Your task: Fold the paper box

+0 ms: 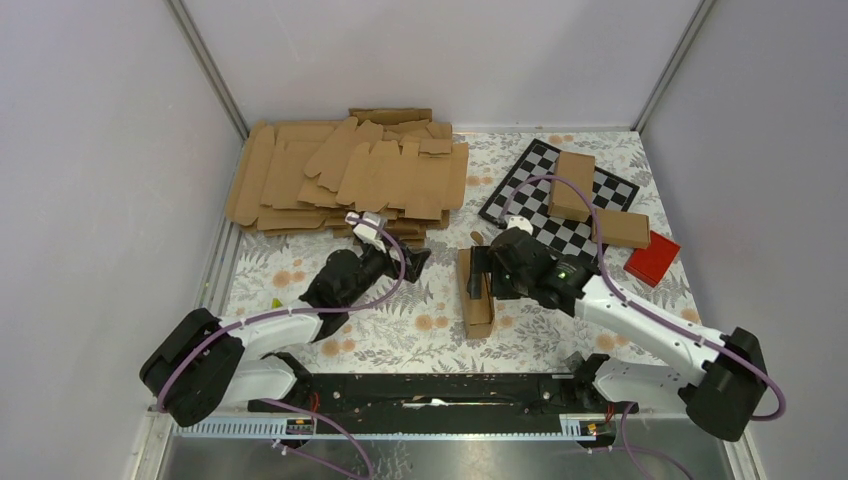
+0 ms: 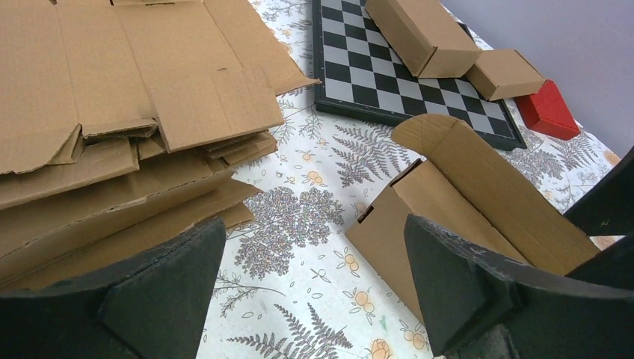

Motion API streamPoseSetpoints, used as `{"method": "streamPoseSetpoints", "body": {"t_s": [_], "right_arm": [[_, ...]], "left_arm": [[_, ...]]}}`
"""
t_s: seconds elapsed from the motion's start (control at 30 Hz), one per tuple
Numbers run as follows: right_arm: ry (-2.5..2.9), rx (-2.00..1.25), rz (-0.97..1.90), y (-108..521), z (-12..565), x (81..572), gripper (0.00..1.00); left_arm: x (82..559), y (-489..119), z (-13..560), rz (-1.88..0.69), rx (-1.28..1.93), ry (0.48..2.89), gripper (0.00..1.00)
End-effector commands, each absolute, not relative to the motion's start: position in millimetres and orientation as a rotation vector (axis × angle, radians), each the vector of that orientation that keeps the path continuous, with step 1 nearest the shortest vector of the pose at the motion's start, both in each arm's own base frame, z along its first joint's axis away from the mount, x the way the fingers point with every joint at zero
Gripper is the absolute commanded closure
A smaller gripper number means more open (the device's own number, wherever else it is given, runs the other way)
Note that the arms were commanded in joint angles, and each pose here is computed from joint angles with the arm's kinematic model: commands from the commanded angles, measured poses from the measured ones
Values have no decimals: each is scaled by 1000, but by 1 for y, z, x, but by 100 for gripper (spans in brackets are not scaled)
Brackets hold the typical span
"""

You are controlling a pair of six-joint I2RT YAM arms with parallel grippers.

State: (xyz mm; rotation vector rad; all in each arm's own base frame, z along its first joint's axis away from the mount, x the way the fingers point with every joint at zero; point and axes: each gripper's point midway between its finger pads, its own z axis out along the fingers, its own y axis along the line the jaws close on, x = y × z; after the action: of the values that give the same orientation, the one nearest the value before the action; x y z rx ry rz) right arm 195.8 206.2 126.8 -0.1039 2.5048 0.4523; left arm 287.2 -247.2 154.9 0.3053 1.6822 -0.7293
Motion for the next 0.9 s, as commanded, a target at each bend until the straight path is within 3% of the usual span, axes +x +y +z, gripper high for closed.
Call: {"method": "streamPoseSetpoints", "body": {"t_s": [0.0, 0.87], "right_arm": [[2530, -45, 467, 219, 136, 198, 0], [2641, -155, 282, 222, 101, 198, 0]], "left_arm": [[283, -247, 175, -778, 296, 1573, 1], [274, -262, 174, -855, 374, 1570, 1]]}}
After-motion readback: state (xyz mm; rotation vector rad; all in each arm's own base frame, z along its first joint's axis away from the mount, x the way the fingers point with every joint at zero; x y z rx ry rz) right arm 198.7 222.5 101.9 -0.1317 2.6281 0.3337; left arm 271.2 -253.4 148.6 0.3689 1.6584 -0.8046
